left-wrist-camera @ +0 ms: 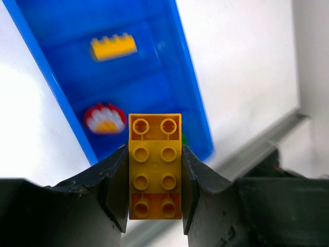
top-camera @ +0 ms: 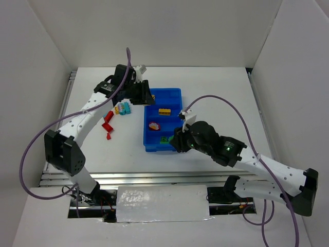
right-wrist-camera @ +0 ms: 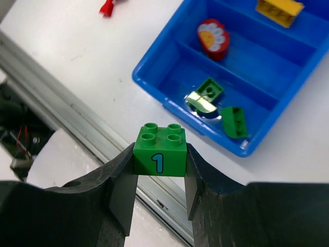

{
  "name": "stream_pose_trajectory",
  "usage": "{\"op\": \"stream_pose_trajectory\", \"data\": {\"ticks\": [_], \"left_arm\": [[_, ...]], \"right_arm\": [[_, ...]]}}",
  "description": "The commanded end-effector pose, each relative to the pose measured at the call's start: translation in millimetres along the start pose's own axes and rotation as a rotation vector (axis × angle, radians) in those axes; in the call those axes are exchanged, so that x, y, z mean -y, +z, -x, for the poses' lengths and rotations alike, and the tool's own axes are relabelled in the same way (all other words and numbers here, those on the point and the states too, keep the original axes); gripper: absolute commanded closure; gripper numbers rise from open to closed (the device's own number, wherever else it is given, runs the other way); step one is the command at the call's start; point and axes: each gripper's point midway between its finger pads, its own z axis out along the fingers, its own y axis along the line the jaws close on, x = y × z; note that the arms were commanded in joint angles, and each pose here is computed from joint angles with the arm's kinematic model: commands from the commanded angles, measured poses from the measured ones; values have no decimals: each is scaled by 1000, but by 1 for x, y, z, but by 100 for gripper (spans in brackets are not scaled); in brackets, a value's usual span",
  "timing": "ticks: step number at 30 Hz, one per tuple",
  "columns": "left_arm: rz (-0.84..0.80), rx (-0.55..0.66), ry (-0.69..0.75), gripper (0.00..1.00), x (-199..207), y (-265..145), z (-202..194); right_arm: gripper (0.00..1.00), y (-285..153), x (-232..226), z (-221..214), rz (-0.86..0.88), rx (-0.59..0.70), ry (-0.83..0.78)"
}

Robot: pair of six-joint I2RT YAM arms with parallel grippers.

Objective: Sort the legos into containers by color

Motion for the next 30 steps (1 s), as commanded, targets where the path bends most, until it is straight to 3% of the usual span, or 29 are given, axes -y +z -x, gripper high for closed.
{"op": "stream_pose_trajectory", "data": {"ticks": [1,5,12,18,22,30], "left_arm": [[24,152,157,94,-9,37,47],[48,148,246,89,-14,74,64],[127,105,235,78,-40,132,64],[136,90,218,66,-47,143,47],[159,65,230,53,-47,149,33],[187,51,222,40,-52,144,24]], "right_arm": [[100,-24,21,28,-125,107,92],[100,-50,23,40,-118,151,122],[100,-77,35,42,-146,186,149],[100,-84,47,36,-197,193,141],[100,-84,48,36,-200,198,137],[100,-85,48,38,-193,209,142]]}}
